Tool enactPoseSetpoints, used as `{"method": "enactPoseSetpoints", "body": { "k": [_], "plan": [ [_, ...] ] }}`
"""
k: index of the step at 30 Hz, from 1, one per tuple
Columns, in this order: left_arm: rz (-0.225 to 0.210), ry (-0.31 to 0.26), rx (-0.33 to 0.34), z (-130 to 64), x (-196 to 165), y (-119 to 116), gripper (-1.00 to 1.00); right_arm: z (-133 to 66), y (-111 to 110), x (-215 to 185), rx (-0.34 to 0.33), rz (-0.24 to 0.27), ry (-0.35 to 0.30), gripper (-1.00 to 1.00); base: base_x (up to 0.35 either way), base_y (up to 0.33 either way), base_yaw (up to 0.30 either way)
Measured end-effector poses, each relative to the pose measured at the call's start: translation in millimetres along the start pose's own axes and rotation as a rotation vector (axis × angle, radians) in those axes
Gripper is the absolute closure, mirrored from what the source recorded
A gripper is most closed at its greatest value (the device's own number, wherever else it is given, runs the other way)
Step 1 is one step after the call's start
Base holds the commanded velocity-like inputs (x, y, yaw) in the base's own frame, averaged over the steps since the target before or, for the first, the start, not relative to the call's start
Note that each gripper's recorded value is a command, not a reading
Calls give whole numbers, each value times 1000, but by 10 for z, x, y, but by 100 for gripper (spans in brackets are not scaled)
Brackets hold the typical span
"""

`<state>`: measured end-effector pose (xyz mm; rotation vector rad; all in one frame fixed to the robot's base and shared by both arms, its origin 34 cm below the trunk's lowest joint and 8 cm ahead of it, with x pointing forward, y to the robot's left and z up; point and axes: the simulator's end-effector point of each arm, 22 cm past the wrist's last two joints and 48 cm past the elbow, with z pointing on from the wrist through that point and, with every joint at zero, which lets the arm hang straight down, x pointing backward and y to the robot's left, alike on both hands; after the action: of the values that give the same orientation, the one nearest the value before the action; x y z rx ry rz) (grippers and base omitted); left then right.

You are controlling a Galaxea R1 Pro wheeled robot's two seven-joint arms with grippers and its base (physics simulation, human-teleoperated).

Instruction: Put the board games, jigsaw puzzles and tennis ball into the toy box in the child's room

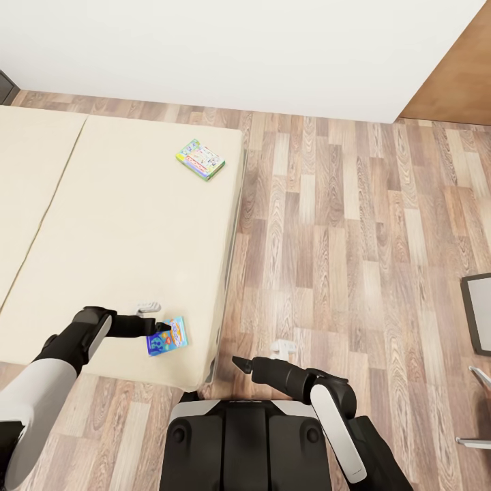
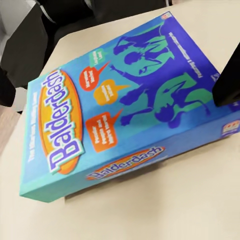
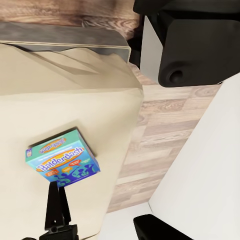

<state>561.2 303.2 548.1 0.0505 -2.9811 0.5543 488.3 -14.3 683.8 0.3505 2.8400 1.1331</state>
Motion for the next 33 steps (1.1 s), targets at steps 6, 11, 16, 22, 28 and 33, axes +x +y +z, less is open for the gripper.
{"method": "enactPoseSetpoints", "body": {
  "k": [6, 11, 16, 22, 28, 33],
  "plan": [
    [1, 1, -3, 1, -1, 0, -100, 0, 0, -1, 0, 0, 0, -100, 0, 0, 0],
    [-4, -2, 1, -1, -3, 1, -100, 0, 0, -1, 0, 0, 0, -100, 0, 0, 0],
    [-8, -5, 5, -4, -5, 3, -100, 0, 0, -2, 0, 0, 0, -100, 0, 0, 0],
    [-9, -5, 4, -4, -5, 5, -100, 0, 0, 0, 0, 0, 0, -100, 0, 0, 0],
    [-8, -5, 4, -4, -5, 5, -100, 1, -2, 1, 0, 0, 0, -100, 0, 0, 0],
    [-7, -4, 4, -3, -4, 3, -100, 0, -1, 2, 0, 0, 0, -100, 0, 0, 0]
  ]
}}
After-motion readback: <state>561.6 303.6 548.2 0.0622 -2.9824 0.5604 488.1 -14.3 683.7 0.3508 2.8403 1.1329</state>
